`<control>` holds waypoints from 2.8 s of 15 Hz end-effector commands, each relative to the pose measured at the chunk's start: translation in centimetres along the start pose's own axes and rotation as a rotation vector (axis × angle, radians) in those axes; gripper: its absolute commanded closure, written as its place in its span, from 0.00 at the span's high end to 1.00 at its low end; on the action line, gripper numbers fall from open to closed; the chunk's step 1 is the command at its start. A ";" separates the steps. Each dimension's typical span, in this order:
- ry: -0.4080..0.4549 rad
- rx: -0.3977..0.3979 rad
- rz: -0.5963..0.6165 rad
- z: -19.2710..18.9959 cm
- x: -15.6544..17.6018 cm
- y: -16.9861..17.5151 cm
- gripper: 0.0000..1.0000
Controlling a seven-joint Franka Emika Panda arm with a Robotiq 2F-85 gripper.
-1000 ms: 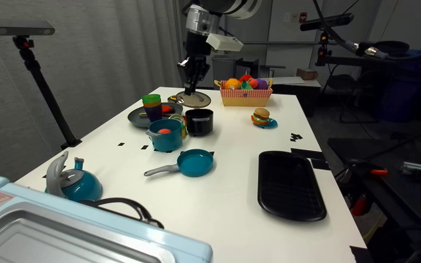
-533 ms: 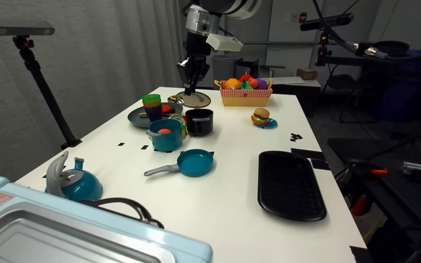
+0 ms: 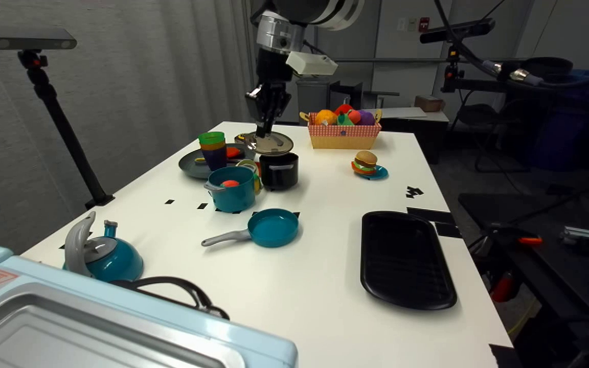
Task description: Move the lid from the blue pan to the blue pot
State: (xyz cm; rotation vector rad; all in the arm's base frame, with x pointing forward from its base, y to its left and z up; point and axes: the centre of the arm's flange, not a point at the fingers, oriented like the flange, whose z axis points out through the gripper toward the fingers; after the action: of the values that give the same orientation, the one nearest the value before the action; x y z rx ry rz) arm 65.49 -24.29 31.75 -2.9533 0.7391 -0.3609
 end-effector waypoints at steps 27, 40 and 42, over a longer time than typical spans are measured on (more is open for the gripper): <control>-0.014 0.017 -0.065 5.6 11.3 -3.5 0.04; -0.008 -0.012 -0.081 8.6 10.0 -0.8 0.04; -0.013 -0.015 -0.083 9.2 9.8 -0.4 0.04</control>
State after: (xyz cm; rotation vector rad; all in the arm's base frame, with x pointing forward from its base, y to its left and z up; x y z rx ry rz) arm 75.96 -27.44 25.57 -2.9942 0.6410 -0.3317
